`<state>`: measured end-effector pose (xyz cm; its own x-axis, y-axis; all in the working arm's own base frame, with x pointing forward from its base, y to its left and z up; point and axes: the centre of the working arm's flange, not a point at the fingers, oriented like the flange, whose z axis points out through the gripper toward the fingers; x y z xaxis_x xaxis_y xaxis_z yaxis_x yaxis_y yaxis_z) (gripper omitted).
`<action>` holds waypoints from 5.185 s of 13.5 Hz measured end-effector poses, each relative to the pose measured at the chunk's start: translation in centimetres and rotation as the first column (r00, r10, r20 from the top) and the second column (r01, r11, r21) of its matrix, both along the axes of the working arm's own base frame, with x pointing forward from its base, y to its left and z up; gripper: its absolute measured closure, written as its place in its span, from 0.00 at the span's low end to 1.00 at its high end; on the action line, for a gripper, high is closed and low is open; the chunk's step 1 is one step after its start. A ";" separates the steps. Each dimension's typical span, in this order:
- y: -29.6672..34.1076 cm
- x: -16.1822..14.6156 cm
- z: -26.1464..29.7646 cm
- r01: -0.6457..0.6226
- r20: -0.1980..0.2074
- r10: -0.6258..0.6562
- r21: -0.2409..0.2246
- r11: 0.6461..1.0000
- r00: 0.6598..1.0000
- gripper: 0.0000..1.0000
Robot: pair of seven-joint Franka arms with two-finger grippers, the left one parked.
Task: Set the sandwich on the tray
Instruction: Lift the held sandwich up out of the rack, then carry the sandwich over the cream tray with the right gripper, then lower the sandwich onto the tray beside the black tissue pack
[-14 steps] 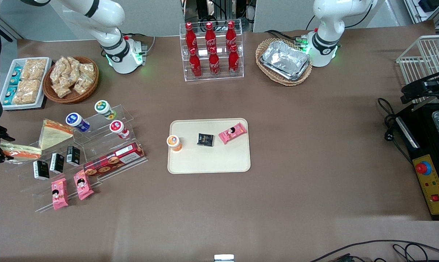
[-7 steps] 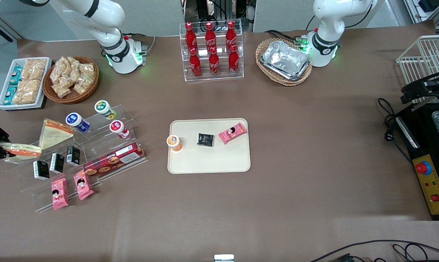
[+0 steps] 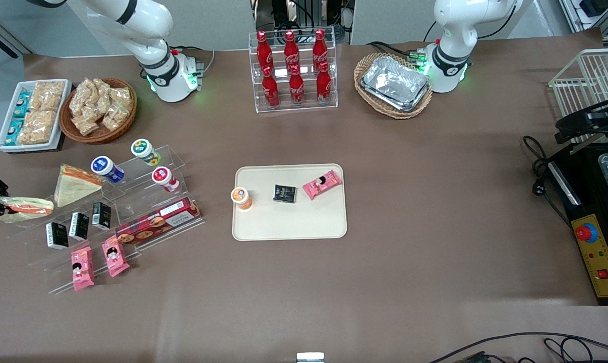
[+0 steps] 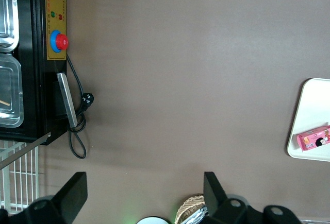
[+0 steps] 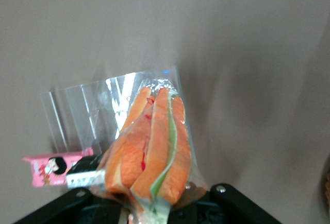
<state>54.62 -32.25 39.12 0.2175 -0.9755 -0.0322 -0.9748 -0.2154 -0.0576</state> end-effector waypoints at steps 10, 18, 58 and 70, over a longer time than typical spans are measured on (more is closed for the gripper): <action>5.6 2.8 10.7 0.073 -0.079 -0.066 0.083 0.994 0.995 0.73; 26.5 7.8 15.0 0.249 -0.103 -0.243 0.051 0.967 0.965 0.73; 78.3 0.5 -15.6 0.279 0.069 -0.273 -0.096 0.956 0.960 0.72; 79.7 -0.9 -17.0 0.291 0.096 -0.281 -0.112 0.950 0.955 0.00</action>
<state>53.77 47.48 22.10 -0.0738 -0.9924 0.0981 -0.9901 0.0612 -0.1263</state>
